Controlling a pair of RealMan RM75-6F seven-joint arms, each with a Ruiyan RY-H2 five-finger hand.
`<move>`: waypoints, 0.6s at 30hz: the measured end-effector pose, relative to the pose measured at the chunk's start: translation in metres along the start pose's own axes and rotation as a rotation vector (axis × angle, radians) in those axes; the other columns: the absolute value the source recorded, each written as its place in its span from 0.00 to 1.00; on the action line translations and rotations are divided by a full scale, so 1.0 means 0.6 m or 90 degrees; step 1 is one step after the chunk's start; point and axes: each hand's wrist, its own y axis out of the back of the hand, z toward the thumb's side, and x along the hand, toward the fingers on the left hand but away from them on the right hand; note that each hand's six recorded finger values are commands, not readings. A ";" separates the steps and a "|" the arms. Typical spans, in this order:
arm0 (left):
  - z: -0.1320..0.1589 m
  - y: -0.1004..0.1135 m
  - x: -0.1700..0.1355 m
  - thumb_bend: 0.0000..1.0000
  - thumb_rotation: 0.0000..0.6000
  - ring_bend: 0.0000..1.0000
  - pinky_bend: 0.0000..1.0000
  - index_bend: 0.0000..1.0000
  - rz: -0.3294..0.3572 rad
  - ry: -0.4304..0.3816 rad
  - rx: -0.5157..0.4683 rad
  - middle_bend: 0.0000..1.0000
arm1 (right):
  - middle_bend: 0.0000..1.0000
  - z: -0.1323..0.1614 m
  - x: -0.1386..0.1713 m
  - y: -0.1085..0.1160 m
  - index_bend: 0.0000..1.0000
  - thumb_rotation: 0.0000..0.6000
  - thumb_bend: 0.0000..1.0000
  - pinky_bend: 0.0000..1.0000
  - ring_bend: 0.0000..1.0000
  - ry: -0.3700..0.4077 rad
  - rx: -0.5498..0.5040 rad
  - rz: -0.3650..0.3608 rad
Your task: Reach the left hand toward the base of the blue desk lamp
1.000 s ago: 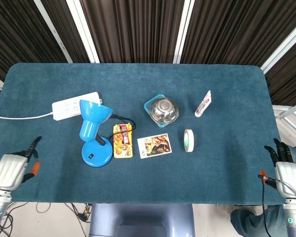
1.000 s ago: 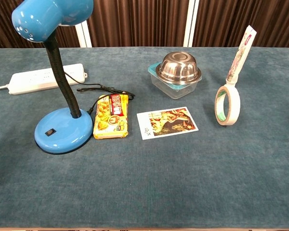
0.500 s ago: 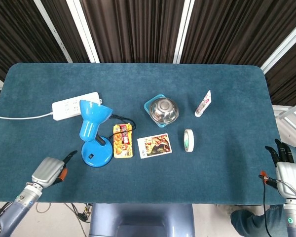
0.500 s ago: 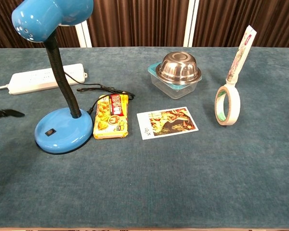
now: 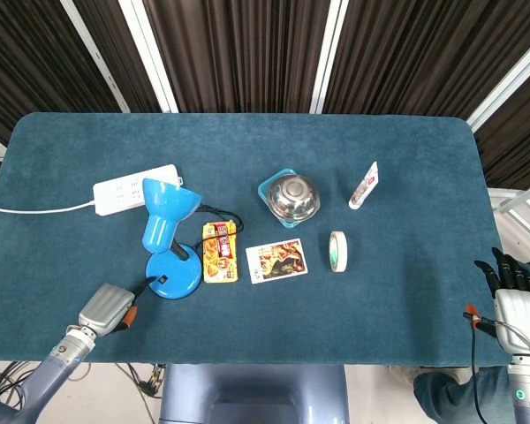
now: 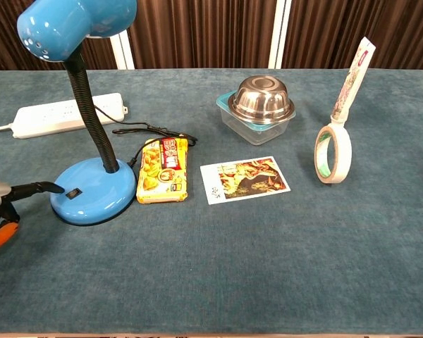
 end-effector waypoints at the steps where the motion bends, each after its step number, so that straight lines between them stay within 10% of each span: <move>1: 0.002 0.000 0.001 0.65 1.00 0.81 0.87 0.02 0.003 -0.002 0.002 0.76 | 0.06 0.000 0.000 0.000 0.20 1.00 0.31 0.00 0.06 0.000 0.000 0.000; 18: 0.016 -0.004 0.004 0.65 1.00 0.81 0.87 0.02 0.000 -0.021 0.013 0.76 | 0.06 -0.003 0.000 -0.001 0.20 1.00 0.31 0.00 0.06 -0.008 0.007 0.001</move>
